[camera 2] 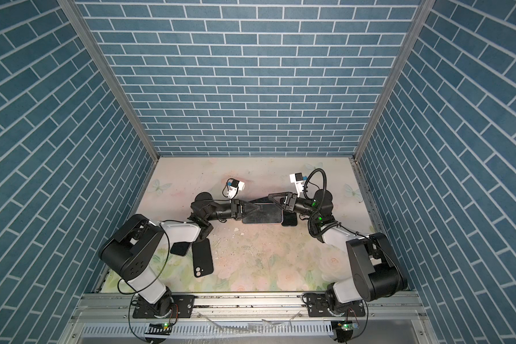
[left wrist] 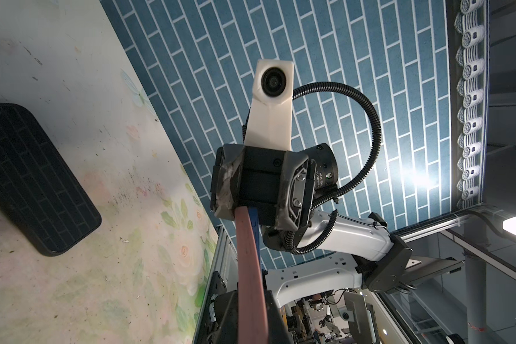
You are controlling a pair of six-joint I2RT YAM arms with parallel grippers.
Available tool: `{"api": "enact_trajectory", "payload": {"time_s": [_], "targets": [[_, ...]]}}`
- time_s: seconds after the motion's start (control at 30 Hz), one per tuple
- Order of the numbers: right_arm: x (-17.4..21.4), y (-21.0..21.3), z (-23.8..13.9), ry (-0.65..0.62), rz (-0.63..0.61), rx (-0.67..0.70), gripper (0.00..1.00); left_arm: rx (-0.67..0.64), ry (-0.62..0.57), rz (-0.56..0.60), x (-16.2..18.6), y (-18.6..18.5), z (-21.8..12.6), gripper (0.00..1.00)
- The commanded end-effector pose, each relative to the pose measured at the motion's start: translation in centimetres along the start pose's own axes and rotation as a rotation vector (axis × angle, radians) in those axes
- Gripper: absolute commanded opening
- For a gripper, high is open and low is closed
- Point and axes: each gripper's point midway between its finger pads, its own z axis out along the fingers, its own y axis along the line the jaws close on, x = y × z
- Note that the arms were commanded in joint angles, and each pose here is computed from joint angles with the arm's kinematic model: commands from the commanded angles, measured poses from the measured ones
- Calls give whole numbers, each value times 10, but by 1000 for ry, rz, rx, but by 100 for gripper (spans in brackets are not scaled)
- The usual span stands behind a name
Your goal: Put the phone into the phone case
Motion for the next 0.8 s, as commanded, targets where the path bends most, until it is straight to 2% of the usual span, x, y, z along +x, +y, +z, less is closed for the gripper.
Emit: {"api": "enact_trajectory", "payload": {"time_s": [0.0, 0.2, 0.53, 0.67, 0.77], "targets": [[7, -2, -5, -1, 4, 3, 38, 32, -36, 102, -13, -20, 1, 0], [13, 0, -8, 1, 10, 7, 35, 22, -44, 115, -16, -20, 2, 0], [10, 1, -7, -8, -7, -1, 0, 16, -31, 99, -12, -17, 2, 0], [11, -1, -7, 0, -13, -8, 2, 20, -30, 103, -12, -19, 2, 0], [11, 1, -7, 11, -20, -20, 27, 23, -31, 105, -12, -21, 2, 0]]}}
